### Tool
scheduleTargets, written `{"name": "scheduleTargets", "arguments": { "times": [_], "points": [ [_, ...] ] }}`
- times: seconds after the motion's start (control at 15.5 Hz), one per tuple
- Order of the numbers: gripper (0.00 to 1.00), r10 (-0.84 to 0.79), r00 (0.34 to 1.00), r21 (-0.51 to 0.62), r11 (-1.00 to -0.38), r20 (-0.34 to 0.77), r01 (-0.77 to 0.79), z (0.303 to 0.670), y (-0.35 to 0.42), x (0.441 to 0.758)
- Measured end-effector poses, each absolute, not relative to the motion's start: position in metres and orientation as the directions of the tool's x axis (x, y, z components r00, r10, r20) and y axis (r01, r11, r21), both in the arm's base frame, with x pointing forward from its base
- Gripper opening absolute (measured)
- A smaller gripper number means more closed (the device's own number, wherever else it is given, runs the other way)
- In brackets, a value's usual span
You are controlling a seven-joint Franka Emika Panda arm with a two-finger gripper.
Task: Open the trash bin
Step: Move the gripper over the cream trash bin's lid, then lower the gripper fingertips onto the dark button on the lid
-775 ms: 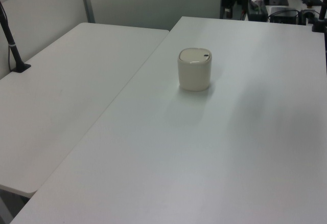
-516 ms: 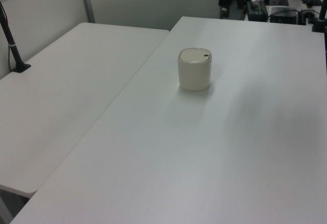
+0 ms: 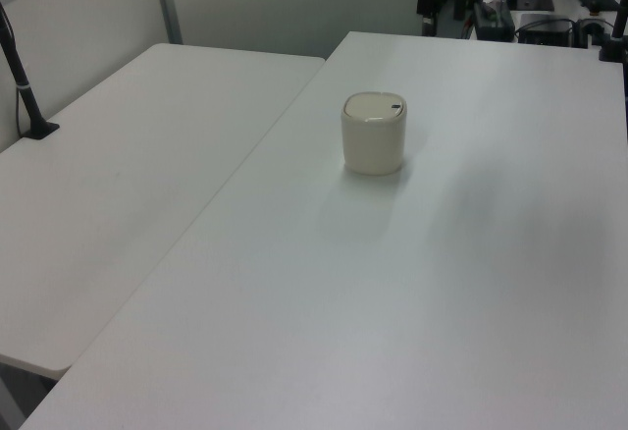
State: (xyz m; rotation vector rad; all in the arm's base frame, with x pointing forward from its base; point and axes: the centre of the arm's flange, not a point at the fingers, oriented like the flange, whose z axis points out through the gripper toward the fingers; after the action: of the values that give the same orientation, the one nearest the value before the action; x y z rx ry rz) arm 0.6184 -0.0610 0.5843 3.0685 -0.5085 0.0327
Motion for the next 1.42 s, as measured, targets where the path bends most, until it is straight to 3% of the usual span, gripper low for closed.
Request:
{"name": "scheduleTargets", "arguments": {
  "times": [0.19,0.32,0.39,0.52,0.84,0.9,0.97,1.42],
  "points": [
    [1.0,-0.294,0.956,0.029,-0.955,0.022,-0.294,0.582,-0.061,0.619],
    [0.95,-0.282,0.959,0.029,-0.959,0.021,-0.282,0.582,-0.062,0.619],
    [0.85,-0.279,0.96,0.029,-0.96,0.021,-0.279,0.582,-0.062,0.619],
    [0.81,-0.237,0.971,0.03,-0.971,0.02,-0.238,0.582,-0.062,0.619],
    [0.28,-0.153,0.988,0.031,-0.988,0.025,-0.153,0.582,-0.063,0.62],
    [0.11,-0.142,0.988,0.029,-0.989,0.052,-0.144,0.584,-0.061,0.624],
    [0.02,-0.137,0.988,0.029,-0.99,0.068,-0.14,0.582,-0.059,0.627],
    [0.01,-0.033,0.993,0.045,-0.998,0.113,-0.038,0.522,-0.06,0.669]
  ]
}}
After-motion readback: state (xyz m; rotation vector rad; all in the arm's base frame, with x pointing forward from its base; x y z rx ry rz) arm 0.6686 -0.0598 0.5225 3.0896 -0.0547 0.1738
